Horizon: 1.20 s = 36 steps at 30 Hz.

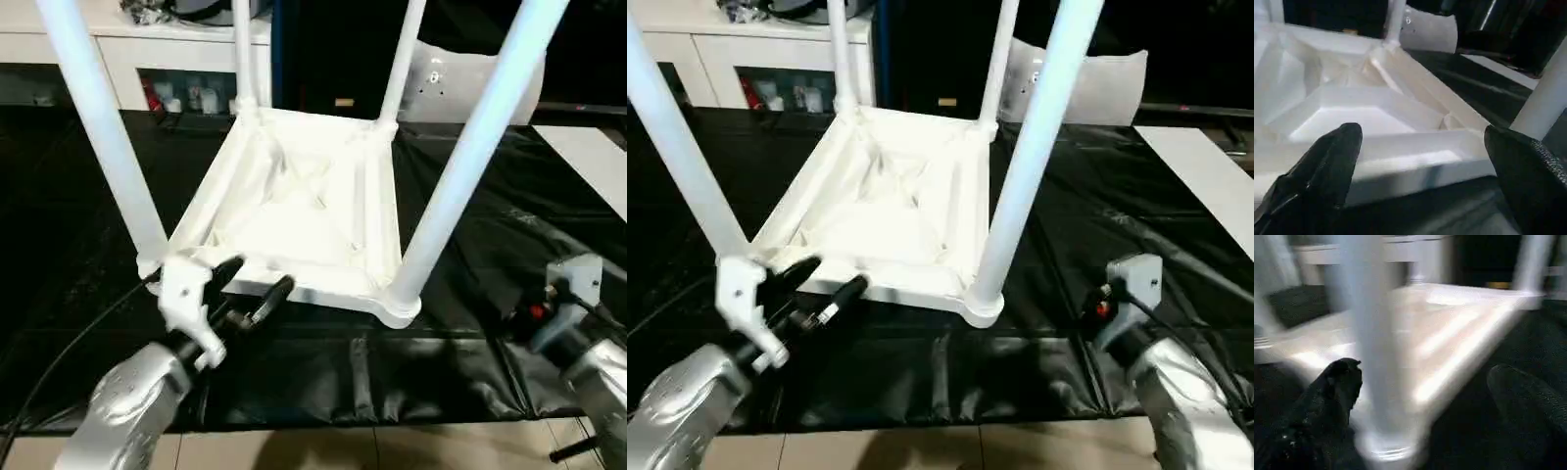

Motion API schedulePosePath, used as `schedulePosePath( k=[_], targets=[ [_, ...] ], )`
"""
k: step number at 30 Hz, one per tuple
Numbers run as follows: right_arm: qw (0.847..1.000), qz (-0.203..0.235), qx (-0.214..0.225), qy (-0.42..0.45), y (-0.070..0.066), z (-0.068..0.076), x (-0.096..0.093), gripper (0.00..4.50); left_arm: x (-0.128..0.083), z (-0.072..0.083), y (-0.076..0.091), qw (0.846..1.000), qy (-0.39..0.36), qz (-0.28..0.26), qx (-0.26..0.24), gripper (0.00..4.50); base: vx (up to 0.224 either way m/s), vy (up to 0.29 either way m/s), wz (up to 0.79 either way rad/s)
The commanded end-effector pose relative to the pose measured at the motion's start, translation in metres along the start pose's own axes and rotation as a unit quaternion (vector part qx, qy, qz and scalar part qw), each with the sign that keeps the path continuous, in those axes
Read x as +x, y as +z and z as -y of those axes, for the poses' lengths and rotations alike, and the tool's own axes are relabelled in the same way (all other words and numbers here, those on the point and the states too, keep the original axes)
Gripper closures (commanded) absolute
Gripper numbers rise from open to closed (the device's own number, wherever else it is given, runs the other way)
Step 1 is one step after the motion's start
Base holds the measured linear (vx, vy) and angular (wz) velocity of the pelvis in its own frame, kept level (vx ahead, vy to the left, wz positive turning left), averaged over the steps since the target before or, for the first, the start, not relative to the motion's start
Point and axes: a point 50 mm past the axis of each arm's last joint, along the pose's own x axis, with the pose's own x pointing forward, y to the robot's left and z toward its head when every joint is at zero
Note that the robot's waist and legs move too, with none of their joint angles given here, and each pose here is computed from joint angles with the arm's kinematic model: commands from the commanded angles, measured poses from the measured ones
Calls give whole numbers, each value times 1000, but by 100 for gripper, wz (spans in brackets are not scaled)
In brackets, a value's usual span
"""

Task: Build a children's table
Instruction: Rotate leg to tighten

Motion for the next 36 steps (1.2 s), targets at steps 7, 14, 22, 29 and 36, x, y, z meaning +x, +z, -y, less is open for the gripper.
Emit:
schedulePosePath(
  k=[7,14,22,29,36],
  targets=[
    [998,9,-45,-34,6,3,13,0,-33,-17,19,996,53,62,31,10,0,0,0],
    [999,22,-6,44,3,-17,32,0,-53,-37,31,989,105,98,41,10,0,0,0],
    [991,-7,28,130,0,-34,22,0,-66,-46,32,984,136,104,41,10,0,0,0],
    [999,22,2,36,3,-18,37,0,-65,-88,45,964,230,85,104,10,0,0,0],
    [999,18,-22,-45,-2,-10,57,0,-59,-91,49,966,216,81,114,10,0,0,0]
  ],
)
